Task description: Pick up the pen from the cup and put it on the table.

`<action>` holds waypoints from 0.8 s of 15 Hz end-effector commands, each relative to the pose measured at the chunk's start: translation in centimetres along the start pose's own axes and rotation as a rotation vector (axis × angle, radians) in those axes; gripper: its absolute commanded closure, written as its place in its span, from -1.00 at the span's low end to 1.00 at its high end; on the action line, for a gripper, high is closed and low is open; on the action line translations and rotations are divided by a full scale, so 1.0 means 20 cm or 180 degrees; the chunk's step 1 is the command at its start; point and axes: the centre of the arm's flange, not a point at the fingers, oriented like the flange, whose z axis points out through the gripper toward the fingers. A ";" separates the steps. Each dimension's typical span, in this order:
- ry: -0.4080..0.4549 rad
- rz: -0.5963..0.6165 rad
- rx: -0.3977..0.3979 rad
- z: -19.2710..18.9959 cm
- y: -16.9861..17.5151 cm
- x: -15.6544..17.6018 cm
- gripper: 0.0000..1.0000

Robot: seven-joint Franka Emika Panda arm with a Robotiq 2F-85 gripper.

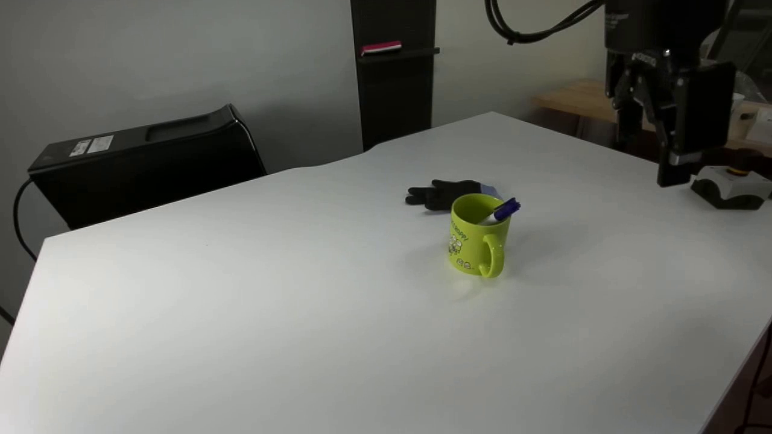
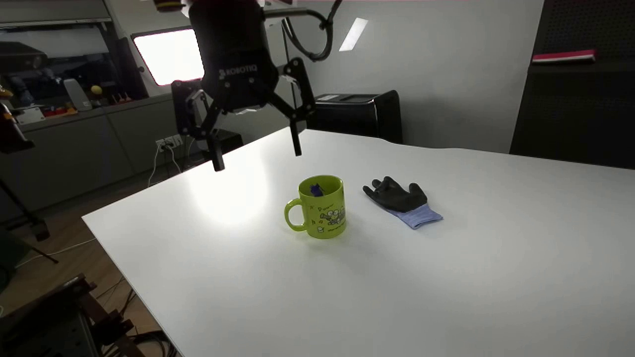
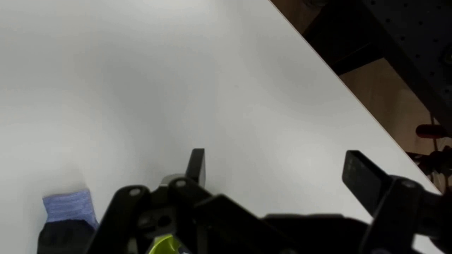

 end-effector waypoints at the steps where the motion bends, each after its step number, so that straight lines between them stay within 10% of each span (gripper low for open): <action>1: 0.0096 -0.0340 -0.0084 0.08 -0.10 0.04 -1.00; 12: 0.0526 -0.0488 -0.0324 0.29 -0.09 0.23 -1.00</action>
